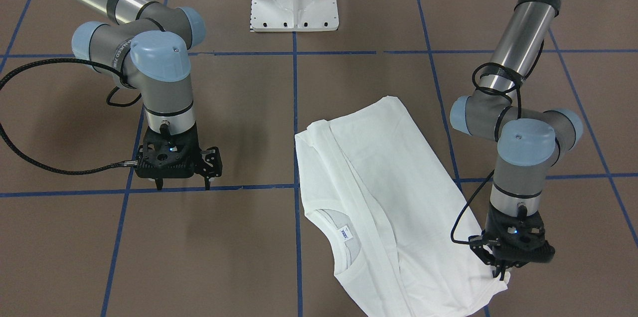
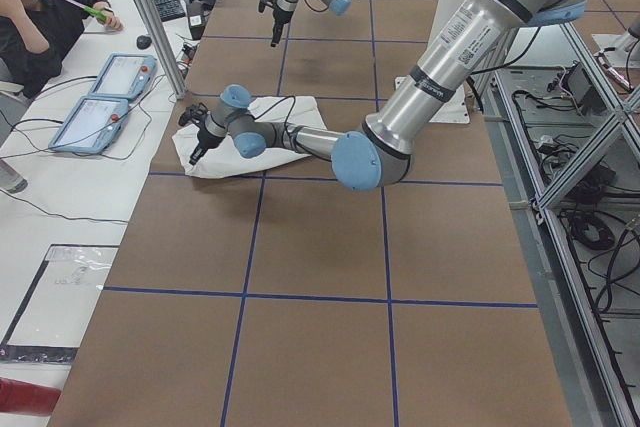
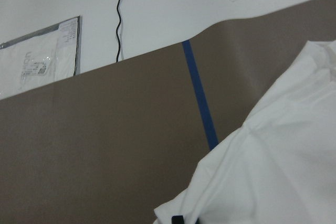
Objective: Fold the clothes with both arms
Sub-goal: 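Push the folded shirt away from the robot with the left gripper, then reach the right gripper over the shirt to the collar area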
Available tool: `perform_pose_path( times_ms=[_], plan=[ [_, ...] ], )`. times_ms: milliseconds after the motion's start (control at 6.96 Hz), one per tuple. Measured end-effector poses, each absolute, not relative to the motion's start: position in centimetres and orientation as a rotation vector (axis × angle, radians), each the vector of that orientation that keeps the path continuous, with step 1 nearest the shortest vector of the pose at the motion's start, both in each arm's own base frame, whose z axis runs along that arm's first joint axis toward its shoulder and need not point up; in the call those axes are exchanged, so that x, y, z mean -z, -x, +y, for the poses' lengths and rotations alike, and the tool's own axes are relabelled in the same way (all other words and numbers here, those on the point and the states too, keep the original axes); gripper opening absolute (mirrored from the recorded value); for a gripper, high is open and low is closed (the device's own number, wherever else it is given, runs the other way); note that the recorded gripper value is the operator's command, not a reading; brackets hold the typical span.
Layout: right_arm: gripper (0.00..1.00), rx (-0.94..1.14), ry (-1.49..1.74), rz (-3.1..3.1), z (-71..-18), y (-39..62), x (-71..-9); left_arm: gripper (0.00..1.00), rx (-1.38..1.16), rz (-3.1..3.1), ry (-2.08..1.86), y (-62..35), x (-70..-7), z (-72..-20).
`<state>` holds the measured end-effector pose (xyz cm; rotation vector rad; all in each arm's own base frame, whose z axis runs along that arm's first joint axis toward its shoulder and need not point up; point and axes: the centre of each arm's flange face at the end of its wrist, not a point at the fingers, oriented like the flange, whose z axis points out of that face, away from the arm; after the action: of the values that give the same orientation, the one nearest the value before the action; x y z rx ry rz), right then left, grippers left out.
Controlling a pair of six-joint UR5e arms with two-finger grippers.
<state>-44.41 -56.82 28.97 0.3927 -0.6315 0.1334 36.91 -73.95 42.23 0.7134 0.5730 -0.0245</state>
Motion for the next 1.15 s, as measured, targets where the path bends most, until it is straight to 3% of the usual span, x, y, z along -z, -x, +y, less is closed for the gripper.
perform_pose_path(
  times_ms=[431,862,1149],
  plan=[
    [0.98,-0.213,-0.37,-0.679,-57.4,47.3,-25.2,1.0,-0.008,0.604,-0.791,-35.4,-43.1,-73.7],
    [0.87,-0.449,-0.345,-0.799,-59.3,59.2,-16.7,1.0,-0.023,0.631,-0.825,-33.9,-43.0,-71.8],
    [0.81,-0.497,-0.382,-0.867,-58.0,65.2,-16.1,1.0,-0.023,0.638,-0.829,-33.8,-42.9,-71.3]
  ],
)
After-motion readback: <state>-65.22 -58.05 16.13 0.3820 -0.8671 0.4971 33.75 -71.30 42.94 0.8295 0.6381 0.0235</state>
